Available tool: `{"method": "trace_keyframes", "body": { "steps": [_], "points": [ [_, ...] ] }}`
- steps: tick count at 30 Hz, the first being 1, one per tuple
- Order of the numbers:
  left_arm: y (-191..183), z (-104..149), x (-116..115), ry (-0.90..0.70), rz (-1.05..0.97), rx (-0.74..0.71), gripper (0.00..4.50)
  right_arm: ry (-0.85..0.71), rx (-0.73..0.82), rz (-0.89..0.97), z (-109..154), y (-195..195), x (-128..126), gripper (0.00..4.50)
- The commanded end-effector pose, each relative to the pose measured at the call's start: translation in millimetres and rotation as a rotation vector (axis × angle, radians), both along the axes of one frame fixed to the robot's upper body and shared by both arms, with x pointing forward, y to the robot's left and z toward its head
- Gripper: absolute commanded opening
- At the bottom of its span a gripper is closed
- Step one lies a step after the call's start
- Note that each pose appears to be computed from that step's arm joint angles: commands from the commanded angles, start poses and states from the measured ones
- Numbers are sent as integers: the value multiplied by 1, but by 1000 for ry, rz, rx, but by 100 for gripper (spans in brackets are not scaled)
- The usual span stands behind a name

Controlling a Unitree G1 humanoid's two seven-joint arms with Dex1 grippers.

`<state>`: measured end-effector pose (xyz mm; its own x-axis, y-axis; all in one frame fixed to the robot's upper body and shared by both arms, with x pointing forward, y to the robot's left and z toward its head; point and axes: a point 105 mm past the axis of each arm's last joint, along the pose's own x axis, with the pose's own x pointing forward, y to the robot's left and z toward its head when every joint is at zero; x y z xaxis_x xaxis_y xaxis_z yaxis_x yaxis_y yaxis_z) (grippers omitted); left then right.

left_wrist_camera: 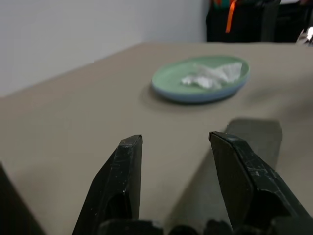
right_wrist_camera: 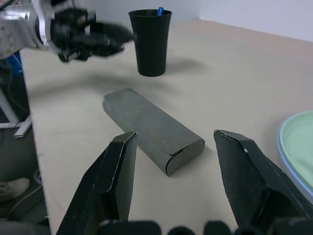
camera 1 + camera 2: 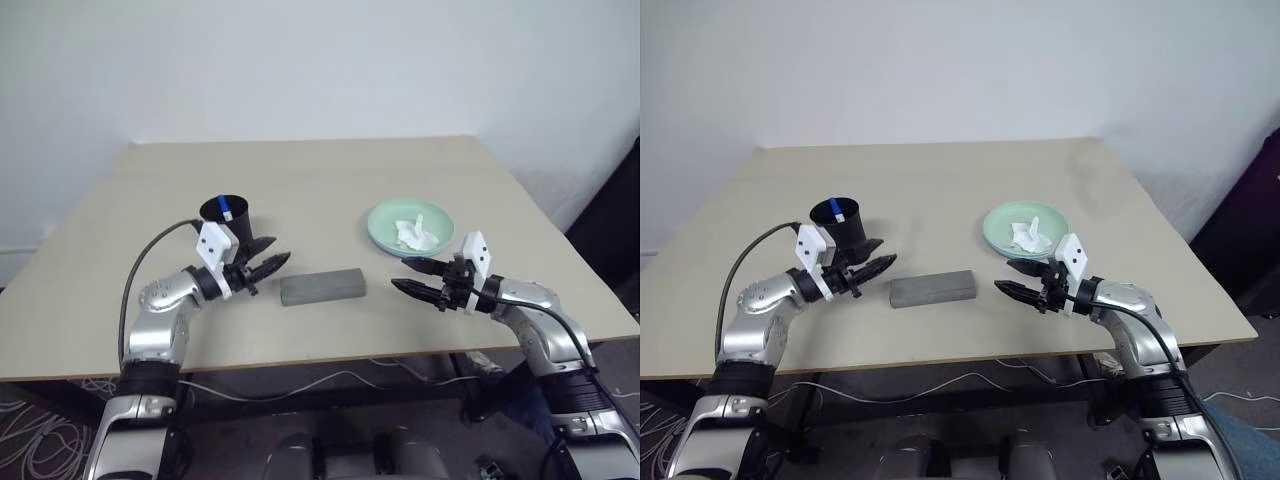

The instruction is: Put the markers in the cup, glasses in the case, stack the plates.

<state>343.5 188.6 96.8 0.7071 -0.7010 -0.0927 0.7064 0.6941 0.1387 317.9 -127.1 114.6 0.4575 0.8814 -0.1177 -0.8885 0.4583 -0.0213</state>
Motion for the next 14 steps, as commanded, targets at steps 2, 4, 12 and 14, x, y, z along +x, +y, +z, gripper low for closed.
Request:
{"method": "trace_keyframes", "body": {
  "steps": [2,4,12,14],
  "points": [
    [5,5,-2,-38,51,41,224,-29,-4,-23,10,-19,7,272],
    [9,0,-2,-27,91,49,224,-22,-24,-41,7,-28,10,272],
    [34,-23,-22,41,222,66,224,7,-56,-86,1,-45,4,272],
    [39,-27,-26,51,252,60,224,15,-66,-87,0,-46,2,272]
  ]
}}
